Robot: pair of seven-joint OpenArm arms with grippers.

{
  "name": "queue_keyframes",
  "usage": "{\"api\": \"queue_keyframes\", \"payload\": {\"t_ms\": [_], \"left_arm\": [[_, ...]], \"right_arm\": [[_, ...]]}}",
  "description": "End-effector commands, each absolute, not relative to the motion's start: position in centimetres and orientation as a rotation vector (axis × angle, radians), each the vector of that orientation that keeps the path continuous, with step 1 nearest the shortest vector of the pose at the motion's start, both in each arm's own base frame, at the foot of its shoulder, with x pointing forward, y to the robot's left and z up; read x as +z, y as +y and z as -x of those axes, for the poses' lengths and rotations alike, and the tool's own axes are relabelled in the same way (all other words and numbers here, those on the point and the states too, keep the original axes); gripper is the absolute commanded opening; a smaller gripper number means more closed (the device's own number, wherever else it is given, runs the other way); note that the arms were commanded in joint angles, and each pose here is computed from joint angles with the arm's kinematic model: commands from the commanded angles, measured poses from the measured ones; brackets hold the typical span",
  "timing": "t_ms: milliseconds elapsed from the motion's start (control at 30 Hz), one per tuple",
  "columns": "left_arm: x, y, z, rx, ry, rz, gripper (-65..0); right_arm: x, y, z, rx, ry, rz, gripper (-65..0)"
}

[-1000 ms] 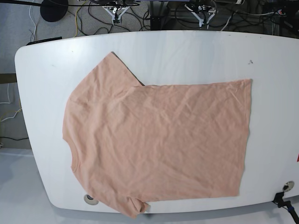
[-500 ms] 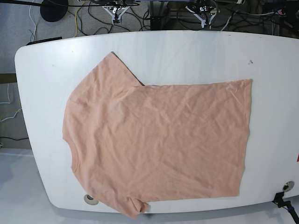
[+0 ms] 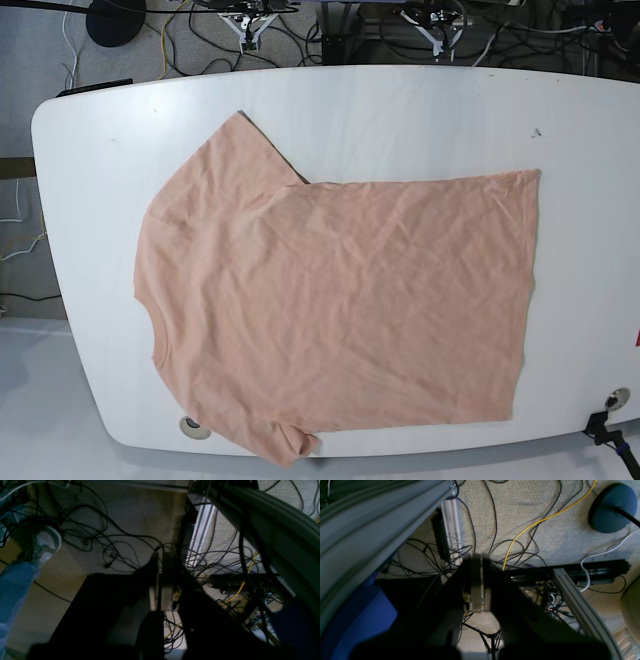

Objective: Fold the T-shirt properly

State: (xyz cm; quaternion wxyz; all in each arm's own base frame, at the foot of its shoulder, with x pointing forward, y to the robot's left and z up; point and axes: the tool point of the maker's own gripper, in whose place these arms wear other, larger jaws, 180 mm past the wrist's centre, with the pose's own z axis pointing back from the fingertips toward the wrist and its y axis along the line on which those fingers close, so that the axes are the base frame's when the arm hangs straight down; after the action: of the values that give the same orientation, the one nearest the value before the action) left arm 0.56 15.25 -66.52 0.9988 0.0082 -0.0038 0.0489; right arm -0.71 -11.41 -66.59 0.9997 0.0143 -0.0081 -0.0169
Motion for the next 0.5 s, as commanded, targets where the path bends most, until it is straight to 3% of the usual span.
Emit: {"api": "queue_keyframes", "payload": {"t_ms": [0, 467], "left_arm": [[-66.51, 15.23, -0.89, 0.097, -0.013, -0.014, -64.2], [-66.51, 15.36, -0.48, 0.099, -0.002, -0.016, -64.0]], "right_arm": [[-66.59, -11.48, 0.80, -0.031, -0.015, -0.026, -65.0], [-66.59, -11.49, 0.84, -0.034, -0.017, -0.025, -65.0]]}}
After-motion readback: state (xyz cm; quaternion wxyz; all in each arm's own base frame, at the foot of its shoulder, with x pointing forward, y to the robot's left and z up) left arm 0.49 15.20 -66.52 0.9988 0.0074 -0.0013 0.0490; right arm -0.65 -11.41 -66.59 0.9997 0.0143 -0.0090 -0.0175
